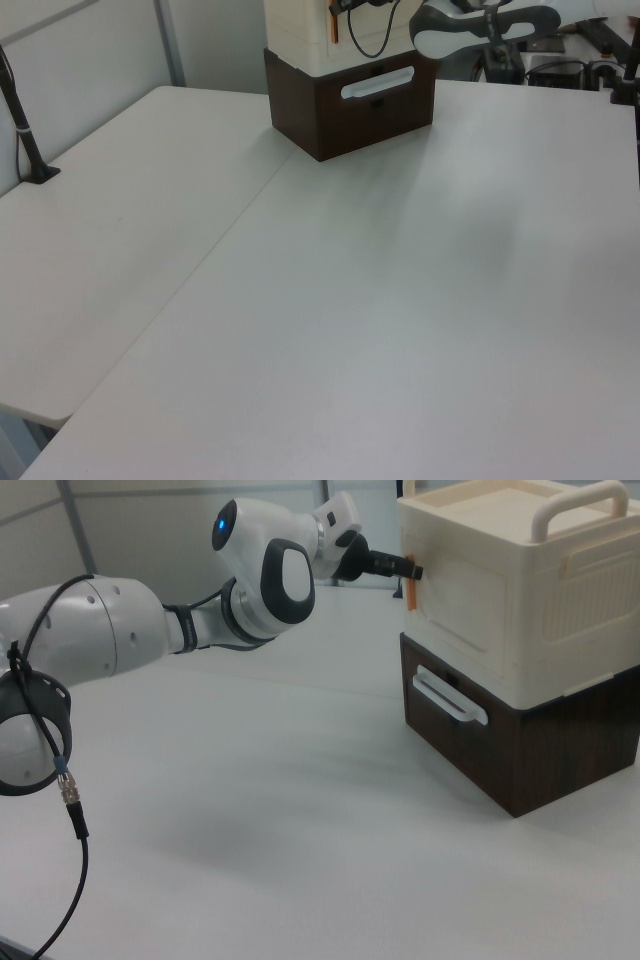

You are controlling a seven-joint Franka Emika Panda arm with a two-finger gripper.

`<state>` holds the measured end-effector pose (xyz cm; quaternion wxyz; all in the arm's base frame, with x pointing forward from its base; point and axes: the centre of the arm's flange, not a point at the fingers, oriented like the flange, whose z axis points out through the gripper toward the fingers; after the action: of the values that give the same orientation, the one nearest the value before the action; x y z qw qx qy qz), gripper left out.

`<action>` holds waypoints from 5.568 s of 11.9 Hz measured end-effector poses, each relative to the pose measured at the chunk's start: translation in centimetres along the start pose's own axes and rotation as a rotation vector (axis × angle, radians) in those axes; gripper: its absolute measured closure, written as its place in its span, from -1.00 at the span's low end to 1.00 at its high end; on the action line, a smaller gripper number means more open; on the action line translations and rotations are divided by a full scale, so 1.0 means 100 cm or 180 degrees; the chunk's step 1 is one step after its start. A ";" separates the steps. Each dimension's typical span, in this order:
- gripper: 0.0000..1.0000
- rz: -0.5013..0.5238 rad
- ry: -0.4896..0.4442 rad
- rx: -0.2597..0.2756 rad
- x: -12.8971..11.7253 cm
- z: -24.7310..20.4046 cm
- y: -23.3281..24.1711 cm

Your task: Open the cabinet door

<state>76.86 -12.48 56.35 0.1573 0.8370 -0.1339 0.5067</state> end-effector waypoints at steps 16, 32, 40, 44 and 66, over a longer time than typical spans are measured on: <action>-0.23 -0.0139 0.0031 -0.0046 -0.001 0.002 -0.002; 0.36 -0.0156 0.0011 -0.0026 -0.014 0.014 -0.007; 0.69 -0.0067 0.0026 0.0008 -0.014 0.013 -0.010; 0.69 -0.0048 0.0006 0.0020 -0.015 0.011 -0.012; -1.00 -0.0131 -0.3476 0.0782 -0.074 -0.141 0.005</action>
<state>62.00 -6.81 56.02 -0.0237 0.9925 -0.1195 0.0084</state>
